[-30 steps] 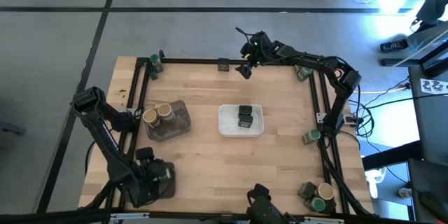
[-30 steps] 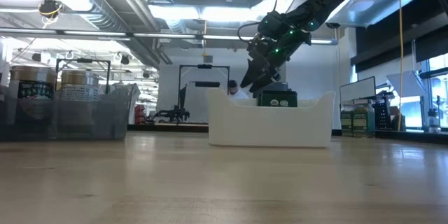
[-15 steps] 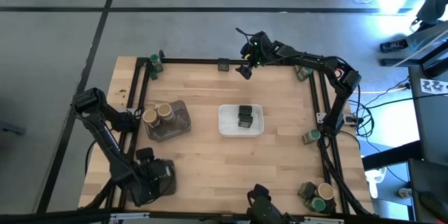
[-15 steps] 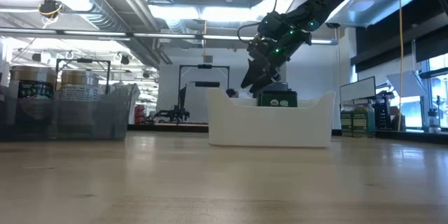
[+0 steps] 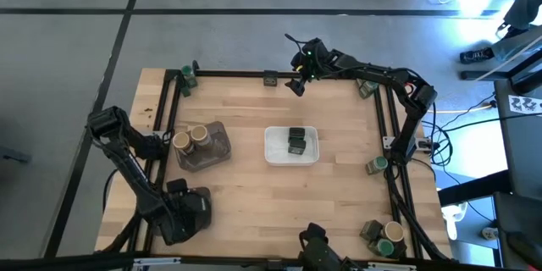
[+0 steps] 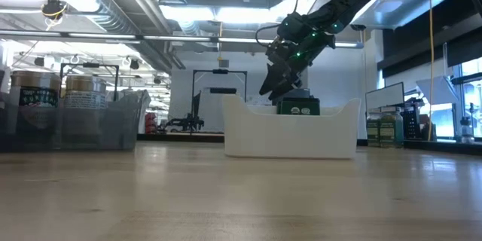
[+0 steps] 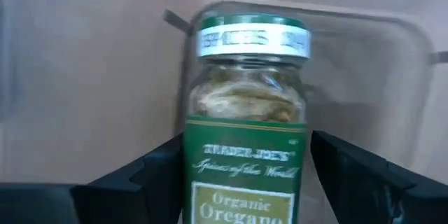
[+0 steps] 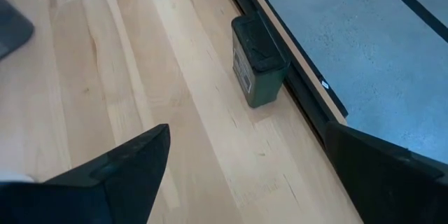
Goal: Sort spices by type
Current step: Put the green seasoning bottle into the bottom black bin
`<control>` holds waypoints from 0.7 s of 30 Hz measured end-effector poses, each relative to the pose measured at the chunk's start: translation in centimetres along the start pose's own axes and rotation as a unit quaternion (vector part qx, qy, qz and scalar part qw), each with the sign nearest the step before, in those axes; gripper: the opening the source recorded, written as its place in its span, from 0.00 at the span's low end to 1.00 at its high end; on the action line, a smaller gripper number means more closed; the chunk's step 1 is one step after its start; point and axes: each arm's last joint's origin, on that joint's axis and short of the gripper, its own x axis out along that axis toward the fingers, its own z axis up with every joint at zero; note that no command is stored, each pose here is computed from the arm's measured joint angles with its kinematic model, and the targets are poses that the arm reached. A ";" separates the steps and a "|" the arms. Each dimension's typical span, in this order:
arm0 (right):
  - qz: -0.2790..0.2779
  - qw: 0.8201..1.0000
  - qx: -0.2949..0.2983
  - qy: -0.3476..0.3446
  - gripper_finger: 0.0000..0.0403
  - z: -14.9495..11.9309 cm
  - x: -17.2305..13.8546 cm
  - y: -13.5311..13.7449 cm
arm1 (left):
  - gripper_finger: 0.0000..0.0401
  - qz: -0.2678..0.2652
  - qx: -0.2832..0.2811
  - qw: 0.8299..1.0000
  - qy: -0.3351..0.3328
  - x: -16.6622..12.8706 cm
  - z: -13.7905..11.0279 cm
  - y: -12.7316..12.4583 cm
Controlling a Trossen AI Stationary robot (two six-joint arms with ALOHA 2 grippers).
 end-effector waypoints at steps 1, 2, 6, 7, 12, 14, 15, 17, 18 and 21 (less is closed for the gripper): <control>0.000 1.000 0.000 0.000 0.93 0.0 0.0 0.0 | 0.67 0.002 0.001 1.000 0.000 0.0 0.0 0.1; 0.000 1.000 0.000 0.000 0.93 0.0 0.0 0.0 | 0.64 0.003 0.001 1.000 0.000 0.0 0.0 0.1; 0.000 1.000 0.000 0.002 0.93 0.0 0.0 0.0 | 0.49 0.000 0.002 1.000 -0.001 0.0 0.0 0.0; 0.000 1.000 0.001 0.002 0.93 0.0 0.0 0.0 | 0.48 0.000 0.002 1.000 -0.001 0.0 0.0 0.0; 0.000 1.000 0.001 0.001 0.93 0.0 0.0 0.0 | 0.48 0.000 0.003 1.000 0.000 -0.2 0.1 0.0; 0.000 1.000 0.001 0.001 0.93 0.0 0.0 0.0 | 0.48 0.006 0.004 1.000 0.001 -0.6 0.2 -0.1; -0.002 1.000 0.001 0.001 0.93 0.0 0.0 0.0 | 0.48 0.009 0.005 1.000 0.002 -0.9 0.2 -0.1; -0.005 1.000 0.001 0.001 0.93 0.0 0.0 0.0 | 0.48 0.010 0.005 1.000 0.001 -1.6 0.4 0.0; -0.005 1.000 0.001 0.001 0.93 0.0 0.0 0.0 | 0.48 0.009 0.004 1.000 -0.001 -2.0 0.5 0.0; -0.006 1.000 0.007 0.000 0.93 0.0 0.0 0.0 | 0.48 0.000 0.000 1.000 -0.018 -3.6 1.1 0.2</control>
